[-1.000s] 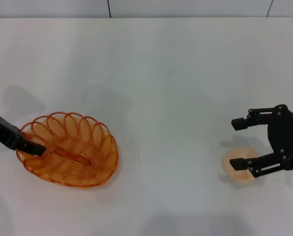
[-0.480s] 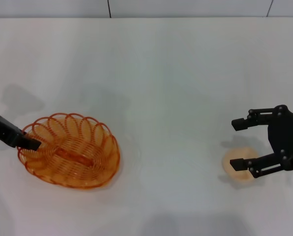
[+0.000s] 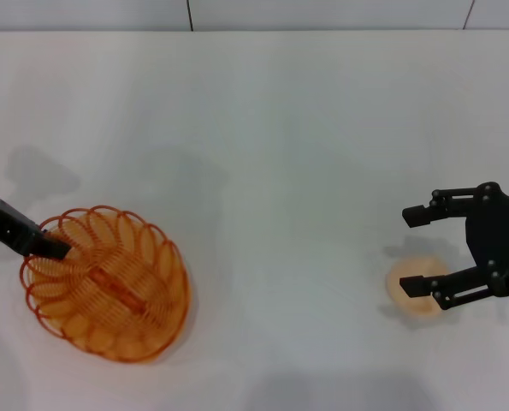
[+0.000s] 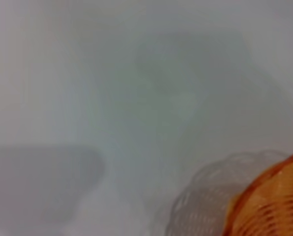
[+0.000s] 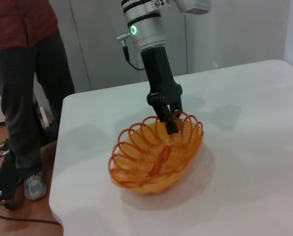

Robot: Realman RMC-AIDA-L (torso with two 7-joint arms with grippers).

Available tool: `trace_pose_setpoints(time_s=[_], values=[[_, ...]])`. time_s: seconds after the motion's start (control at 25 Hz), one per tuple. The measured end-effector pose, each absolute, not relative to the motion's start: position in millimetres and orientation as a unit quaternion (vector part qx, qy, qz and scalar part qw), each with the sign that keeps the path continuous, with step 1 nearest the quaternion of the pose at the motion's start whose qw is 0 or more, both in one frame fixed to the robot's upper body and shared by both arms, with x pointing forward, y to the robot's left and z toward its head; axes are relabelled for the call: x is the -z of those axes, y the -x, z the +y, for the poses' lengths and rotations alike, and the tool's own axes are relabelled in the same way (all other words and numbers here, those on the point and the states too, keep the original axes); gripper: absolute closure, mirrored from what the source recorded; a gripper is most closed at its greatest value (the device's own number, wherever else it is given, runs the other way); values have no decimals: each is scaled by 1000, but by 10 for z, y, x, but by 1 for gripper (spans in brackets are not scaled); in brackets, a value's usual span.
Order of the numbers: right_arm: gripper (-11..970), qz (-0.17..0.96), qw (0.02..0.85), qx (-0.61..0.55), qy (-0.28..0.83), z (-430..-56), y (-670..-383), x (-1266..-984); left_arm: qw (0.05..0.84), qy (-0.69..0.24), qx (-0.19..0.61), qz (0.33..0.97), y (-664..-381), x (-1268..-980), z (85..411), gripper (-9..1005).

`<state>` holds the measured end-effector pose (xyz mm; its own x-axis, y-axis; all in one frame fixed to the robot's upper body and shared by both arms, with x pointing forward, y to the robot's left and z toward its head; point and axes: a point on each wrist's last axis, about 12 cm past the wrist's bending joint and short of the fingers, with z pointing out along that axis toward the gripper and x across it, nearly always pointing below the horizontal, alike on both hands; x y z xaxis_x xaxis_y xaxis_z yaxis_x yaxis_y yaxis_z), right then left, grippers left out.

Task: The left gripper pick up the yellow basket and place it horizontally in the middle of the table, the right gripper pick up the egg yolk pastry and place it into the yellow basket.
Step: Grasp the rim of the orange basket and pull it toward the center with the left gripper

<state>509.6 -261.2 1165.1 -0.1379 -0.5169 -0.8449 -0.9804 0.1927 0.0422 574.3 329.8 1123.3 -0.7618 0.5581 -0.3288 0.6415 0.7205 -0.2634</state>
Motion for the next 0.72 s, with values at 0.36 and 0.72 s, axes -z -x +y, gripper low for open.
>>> trace_pose_setpoints(time_s=[0.36,0.72], values=[[103,684,363,-320,546,-2625,-5099,-11654,118,-330,184,918,-5773,-11280,3290,815],[103,684,363,-320,545,-2631,-5100,-11651,114,-340,191,914,-5775,-11323,3258,883]])
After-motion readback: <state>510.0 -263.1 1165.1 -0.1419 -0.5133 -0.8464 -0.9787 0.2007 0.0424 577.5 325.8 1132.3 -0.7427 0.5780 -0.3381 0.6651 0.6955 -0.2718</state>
